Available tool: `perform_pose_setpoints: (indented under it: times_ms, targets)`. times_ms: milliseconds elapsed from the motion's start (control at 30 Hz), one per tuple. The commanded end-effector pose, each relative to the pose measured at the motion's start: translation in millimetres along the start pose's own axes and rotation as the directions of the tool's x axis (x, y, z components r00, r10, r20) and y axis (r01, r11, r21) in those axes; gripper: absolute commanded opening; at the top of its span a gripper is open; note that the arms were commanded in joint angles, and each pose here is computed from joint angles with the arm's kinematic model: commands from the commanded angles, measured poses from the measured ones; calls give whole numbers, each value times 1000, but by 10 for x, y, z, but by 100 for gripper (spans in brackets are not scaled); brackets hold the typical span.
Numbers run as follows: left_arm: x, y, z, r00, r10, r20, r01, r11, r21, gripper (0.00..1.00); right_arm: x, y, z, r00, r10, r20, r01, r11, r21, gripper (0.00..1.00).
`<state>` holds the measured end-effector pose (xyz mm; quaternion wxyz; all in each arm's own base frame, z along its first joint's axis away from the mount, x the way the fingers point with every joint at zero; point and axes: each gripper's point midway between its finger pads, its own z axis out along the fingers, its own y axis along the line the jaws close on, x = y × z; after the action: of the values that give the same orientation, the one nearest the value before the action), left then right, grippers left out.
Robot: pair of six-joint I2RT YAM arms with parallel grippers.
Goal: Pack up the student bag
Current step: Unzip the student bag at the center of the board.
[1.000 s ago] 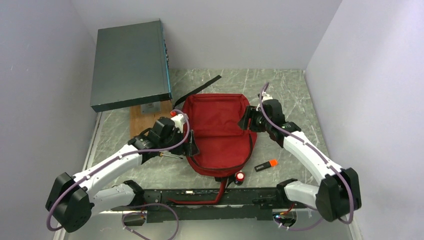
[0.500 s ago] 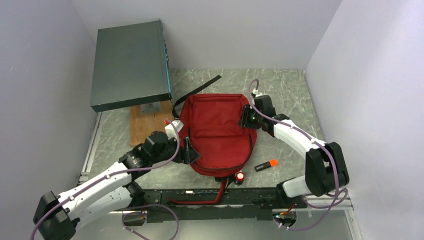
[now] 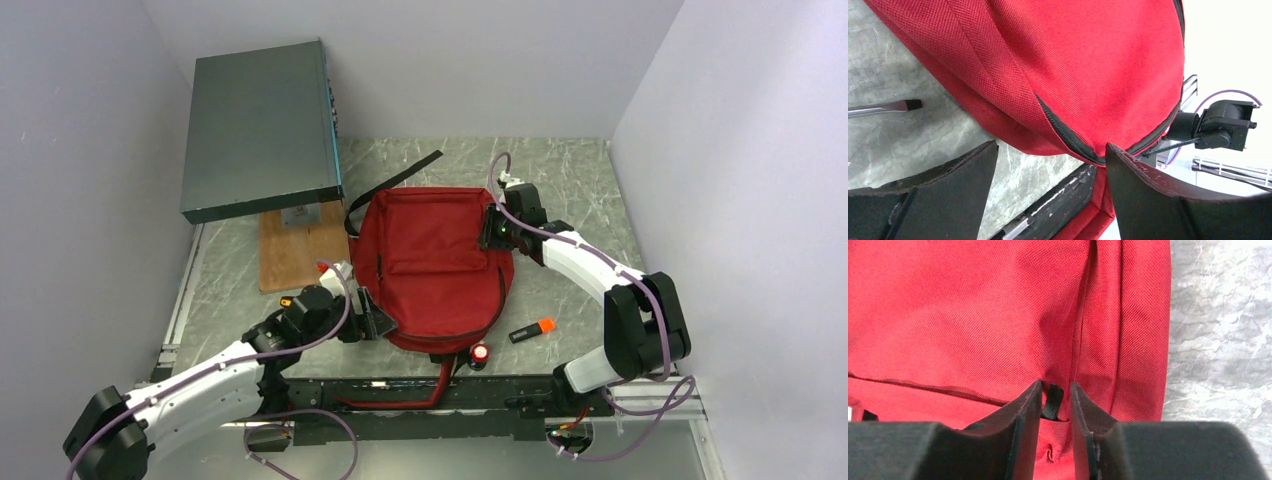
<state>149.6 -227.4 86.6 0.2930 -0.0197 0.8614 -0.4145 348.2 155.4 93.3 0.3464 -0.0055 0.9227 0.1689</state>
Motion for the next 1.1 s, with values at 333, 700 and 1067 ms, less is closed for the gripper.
perform_pose_setpoints:
  times_ms: [333, 700, 1067]
  targets:
    - [-1, 1, 160, 998, -61, -11, 61, 998, -16, 84, -364, 185, -155, 996, -44, 83, 49, 997, -53, 0]
    - [-29, -83, 213, 1000, -6, -1, 6, 999, 45, 50, -246, 1030, -361, 933, -305, 191, 336, 928, -162, 0]
    - [-145, -191, 212, 998, 63, 31, -65, 995, 71, 9, -144, 1878, -256, 977, -57, 205, 155, 849, -505, 0]
